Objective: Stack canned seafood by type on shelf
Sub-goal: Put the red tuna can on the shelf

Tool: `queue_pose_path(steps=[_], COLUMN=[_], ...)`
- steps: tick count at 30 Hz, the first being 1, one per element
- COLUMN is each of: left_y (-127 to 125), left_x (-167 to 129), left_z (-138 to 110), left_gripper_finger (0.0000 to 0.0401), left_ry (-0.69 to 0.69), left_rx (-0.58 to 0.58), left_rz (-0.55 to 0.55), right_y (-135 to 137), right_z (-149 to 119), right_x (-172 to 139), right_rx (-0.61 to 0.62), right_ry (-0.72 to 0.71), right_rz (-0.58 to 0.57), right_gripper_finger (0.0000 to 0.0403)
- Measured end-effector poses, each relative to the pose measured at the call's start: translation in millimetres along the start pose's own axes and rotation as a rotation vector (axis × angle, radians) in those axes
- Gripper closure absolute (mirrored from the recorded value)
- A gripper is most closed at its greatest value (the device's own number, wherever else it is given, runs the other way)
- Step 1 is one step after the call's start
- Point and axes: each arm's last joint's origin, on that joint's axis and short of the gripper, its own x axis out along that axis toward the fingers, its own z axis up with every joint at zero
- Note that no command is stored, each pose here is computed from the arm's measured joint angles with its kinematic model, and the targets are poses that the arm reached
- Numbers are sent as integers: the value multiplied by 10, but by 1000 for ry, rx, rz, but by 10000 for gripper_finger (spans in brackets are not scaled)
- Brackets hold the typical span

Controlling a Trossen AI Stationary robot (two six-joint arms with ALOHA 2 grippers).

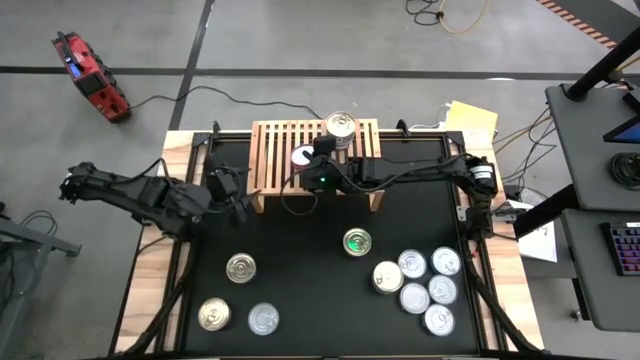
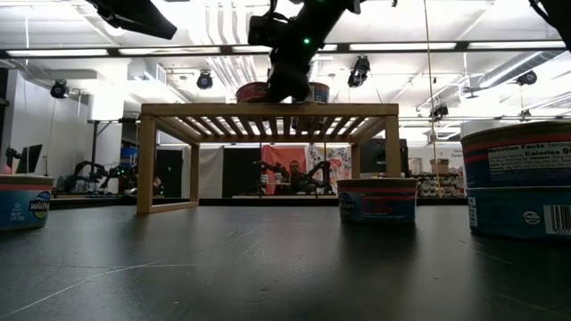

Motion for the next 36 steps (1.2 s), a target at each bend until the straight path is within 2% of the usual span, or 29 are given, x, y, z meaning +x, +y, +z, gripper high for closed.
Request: queue_pose_path(steps=[5,21,36], left_y=[-24,-58,-65], left_x=[25,57,63], left_z=[6,17,16], left_gripper_finger=[130,130,130], left_ry=[2,2,3], left_rx=[2,1,3], left_rz=[1,0,0], right_y=[13,-4,36], right_z=[9,13,111], right_x=[0,-26,-286], right_rx=[37,63,81], right_ry=[-31,-36,-85], right_rz=[44,43,57], right_gripper_finger=[177,124,94])
